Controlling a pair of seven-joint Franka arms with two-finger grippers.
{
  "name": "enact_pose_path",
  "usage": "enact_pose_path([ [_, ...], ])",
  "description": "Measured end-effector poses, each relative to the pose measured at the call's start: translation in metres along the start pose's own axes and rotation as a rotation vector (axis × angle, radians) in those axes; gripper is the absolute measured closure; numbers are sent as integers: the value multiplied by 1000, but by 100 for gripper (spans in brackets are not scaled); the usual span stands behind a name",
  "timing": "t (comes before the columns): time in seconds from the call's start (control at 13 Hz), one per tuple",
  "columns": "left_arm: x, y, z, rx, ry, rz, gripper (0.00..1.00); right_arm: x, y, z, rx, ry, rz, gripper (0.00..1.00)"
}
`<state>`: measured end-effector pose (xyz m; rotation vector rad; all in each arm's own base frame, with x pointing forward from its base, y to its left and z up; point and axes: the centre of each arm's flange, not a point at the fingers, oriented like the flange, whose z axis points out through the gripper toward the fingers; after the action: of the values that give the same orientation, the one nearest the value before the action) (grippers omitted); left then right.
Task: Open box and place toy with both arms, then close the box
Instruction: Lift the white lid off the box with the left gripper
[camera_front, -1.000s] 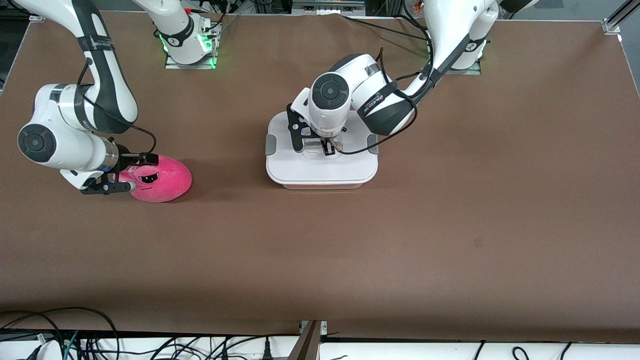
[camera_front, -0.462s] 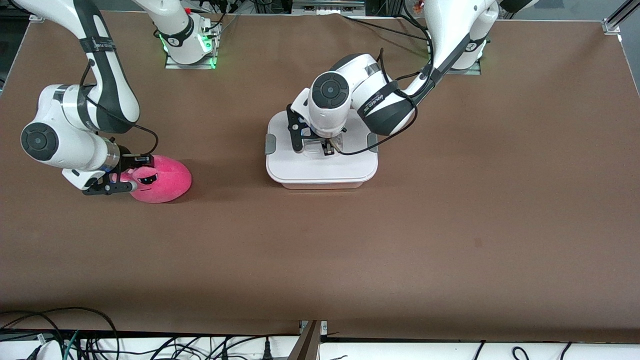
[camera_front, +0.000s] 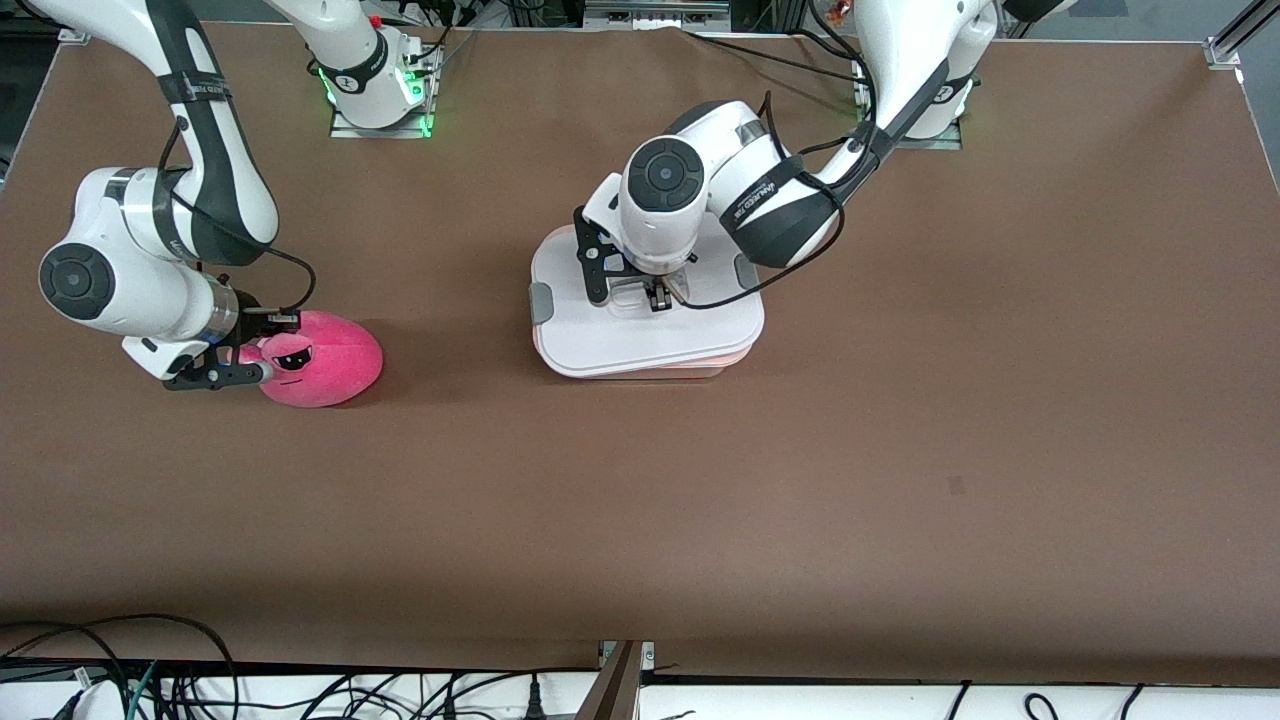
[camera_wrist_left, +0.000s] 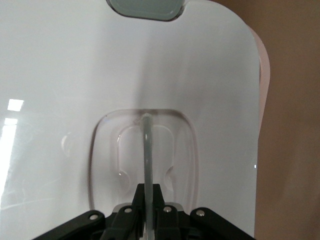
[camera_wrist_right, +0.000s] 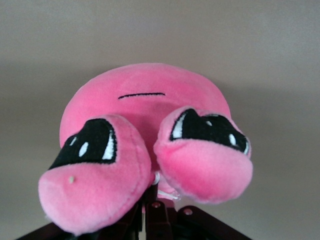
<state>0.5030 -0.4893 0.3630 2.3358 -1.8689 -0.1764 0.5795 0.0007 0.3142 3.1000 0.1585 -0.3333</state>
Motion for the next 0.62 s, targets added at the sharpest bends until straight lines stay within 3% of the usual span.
enact_pose_path([
  [0.31,-27,-15,-24,-6,-43,-20,92,0,0,-2,0,5,0,96],
  [0.62,-80,-54,-47,-45,-98,104,92,-3,0,-15,0,20,1,96],
])
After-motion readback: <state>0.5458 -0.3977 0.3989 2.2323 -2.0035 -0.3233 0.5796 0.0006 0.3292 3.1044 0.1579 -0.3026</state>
